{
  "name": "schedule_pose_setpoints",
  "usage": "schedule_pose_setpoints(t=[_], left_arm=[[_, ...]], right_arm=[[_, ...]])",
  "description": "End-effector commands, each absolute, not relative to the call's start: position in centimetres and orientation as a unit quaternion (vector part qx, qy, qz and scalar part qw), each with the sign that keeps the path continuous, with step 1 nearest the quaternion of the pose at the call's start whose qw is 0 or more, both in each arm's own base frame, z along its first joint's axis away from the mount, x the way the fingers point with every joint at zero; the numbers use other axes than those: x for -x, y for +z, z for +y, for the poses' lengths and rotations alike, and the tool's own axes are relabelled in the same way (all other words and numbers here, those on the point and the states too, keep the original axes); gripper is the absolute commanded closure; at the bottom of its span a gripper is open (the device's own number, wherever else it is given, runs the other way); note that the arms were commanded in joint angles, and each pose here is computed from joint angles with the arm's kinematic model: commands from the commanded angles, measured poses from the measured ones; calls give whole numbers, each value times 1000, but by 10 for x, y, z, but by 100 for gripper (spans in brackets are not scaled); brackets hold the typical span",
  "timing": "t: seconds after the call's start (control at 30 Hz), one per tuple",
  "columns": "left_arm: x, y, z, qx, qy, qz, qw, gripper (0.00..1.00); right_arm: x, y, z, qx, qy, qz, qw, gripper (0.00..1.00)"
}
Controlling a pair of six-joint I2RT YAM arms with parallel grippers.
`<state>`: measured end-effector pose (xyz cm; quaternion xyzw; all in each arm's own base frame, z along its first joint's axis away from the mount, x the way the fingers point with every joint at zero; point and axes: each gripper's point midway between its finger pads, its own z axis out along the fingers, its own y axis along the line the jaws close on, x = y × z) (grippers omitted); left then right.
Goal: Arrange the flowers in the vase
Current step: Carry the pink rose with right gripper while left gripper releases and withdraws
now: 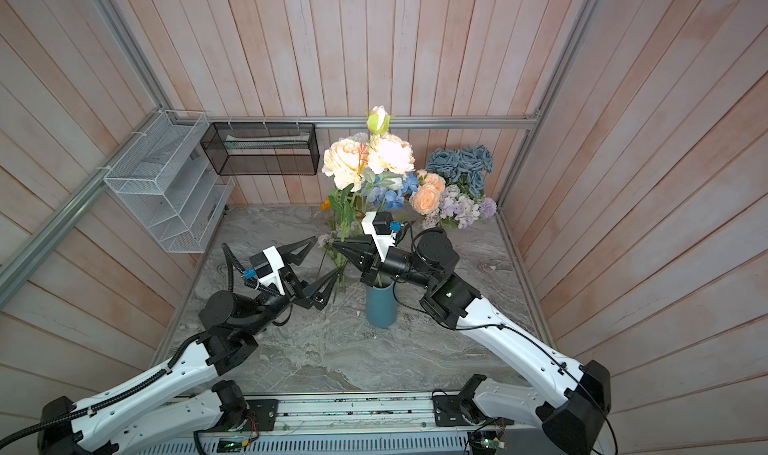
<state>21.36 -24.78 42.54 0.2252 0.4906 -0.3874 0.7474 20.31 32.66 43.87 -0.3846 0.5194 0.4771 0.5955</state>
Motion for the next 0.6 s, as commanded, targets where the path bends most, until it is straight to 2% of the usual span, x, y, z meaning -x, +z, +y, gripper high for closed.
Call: schedule_pose_setpoints(t=[0.0, 0.2, 0.57], left_arm=[[-232, 416, -226, -175, -390, 521, 739, 0], [-262, 385, -201, -109, -403, 565, 712, 0], [-289, 351, -218, -95, -435, 608, 658, 0]], right_arm=[[-201, 463, 306, 373, 441, 513, 635, 100], [-197, 458, 275, 343, 403, 539, 655, 100], [-204, 443, 229, 285, 347, 583, 677, 100]])
